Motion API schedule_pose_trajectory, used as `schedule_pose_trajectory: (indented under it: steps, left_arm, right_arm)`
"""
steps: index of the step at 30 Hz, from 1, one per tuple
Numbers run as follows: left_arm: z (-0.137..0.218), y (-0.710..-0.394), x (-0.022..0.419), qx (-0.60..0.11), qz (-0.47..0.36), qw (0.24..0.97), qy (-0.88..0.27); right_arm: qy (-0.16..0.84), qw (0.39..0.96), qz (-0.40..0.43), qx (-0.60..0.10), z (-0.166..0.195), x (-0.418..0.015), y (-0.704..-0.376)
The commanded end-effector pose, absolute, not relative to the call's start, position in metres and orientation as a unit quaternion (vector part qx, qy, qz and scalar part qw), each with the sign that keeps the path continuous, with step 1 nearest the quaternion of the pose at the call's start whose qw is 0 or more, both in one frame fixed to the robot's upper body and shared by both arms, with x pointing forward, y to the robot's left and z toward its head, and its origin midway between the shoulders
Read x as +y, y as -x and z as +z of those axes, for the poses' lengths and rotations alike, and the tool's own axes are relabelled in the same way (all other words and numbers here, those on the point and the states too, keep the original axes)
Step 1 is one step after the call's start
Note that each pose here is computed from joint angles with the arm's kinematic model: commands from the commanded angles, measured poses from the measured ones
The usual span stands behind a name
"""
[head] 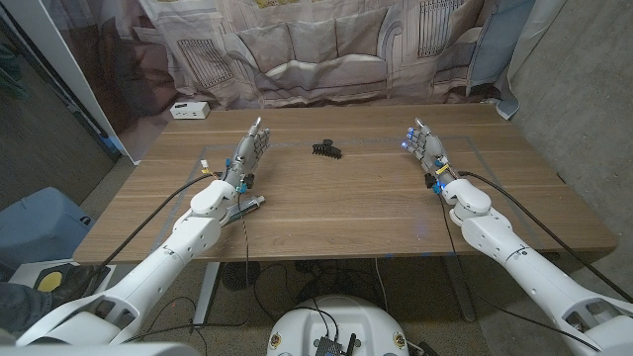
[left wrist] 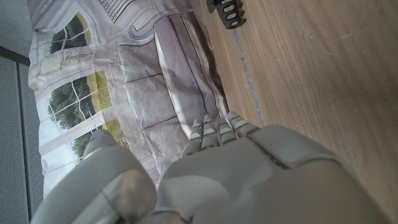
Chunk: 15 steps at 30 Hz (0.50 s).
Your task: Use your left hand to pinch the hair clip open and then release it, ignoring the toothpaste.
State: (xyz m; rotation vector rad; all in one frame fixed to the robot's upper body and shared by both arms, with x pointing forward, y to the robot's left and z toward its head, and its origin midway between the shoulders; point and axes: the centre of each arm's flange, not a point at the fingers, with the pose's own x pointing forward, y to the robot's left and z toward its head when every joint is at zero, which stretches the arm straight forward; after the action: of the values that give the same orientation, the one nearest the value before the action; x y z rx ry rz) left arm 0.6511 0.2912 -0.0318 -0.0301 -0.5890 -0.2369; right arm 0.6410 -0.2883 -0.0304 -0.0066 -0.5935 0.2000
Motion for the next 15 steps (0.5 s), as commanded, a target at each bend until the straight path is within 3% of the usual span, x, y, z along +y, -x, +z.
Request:
schedule_pose_trajectory:
  steps: [1, 15]
  left_arm:
    - [-0.036, -0.645, 0.29, -0.294, -0.131, 0.947, 0.008]
    - [-0.02, -0.639, 0.285, -0.336, -0.101, 0.936, -0.033]
  right_arm:
    - [0.012, 0.951, 0.092, -0.295, -0.035, -0.287, -0.624]
    - [0.023, 0.949, 0.079, -0.305, -0.036, -0.296, -0.606]
